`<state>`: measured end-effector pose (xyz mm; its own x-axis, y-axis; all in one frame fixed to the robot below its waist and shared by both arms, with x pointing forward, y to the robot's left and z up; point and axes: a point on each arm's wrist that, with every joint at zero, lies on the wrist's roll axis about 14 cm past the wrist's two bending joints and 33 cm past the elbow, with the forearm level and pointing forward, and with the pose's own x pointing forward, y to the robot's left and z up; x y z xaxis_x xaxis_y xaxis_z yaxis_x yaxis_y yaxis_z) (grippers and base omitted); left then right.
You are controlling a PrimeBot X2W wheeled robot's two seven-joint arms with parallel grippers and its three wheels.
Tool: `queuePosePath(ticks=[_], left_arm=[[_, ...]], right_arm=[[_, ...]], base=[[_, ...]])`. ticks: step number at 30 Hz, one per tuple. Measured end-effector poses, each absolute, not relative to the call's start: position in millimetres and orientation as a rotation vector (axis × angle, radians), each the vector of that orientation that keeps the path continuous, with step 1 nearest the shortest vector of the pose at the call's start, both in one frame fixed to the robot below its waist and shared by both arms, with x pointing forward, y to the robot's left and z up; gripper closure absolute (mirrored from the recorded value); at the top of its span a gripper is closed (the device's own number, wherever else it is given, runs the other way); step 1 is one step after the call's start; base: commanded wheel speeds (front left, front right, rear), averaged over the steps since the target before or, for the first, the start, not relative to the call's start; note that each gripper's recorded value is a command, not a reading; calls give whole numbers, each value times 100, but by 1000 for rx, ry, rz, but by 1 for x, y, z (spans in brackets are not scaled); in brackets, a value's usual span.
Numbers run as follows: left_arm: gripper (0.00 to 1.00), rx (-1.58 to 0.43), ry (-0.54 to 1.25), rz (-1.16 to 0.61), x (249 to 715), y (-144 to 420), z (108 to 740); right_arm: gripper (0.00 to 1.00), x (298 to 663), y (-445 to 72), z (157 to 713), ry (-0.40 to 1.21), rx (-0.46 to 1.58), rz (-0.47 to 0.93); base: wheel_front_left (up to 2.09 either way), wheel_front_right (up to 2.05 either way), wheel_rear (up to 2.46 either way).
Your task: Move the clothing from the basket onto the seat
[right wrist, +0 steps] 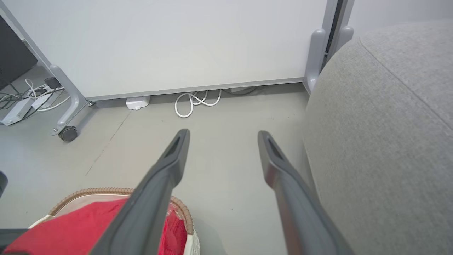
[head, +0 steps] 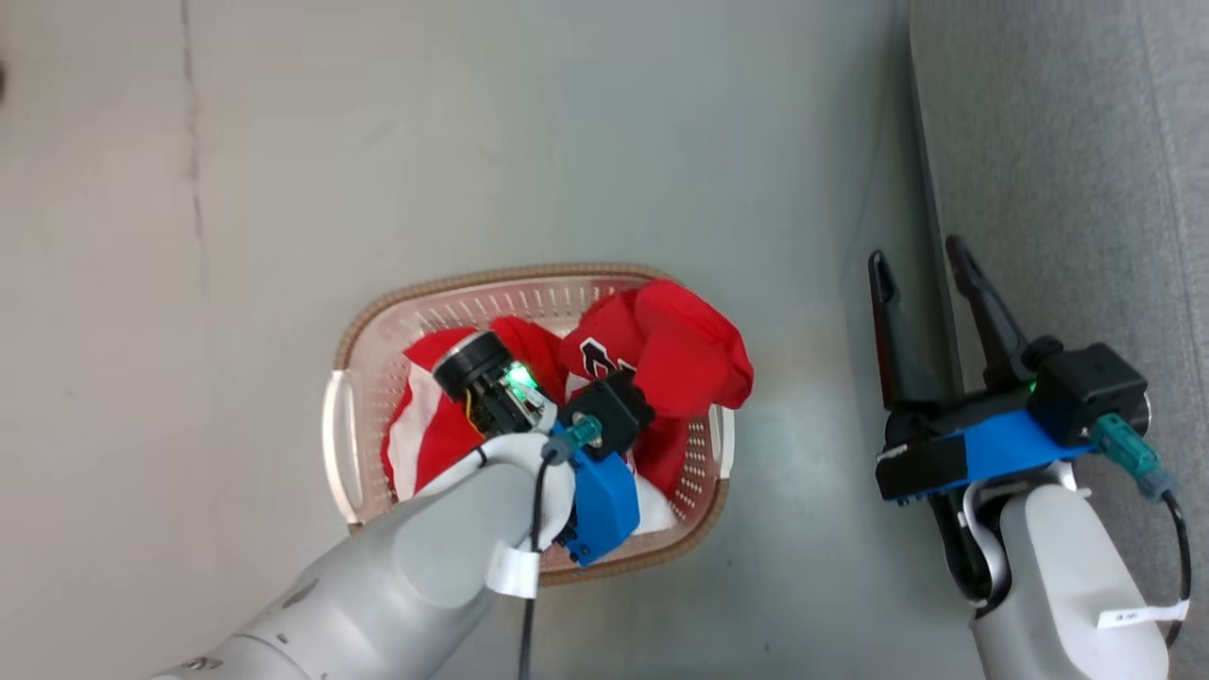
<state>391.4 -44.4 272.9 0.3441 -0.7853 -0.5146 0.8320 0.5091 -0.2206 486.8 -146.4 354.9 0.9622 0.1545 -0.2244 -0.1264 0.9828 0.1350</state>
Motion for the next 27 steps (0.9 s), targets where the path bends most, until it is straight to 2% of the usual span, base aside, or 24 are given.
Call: queuePosePath(ticks=[9, 27], left_arm=[[100, 41, 401, -969, 425, -43, 351], [100, 32, -26, -867, 446, -46, 512]], right_arm=[[0, 470, -143, 385, 198, 122, 151], [0, 428, -143, 436, 116, 131, 151]], base=[[0, 0, 0], [0, 0, 0]])
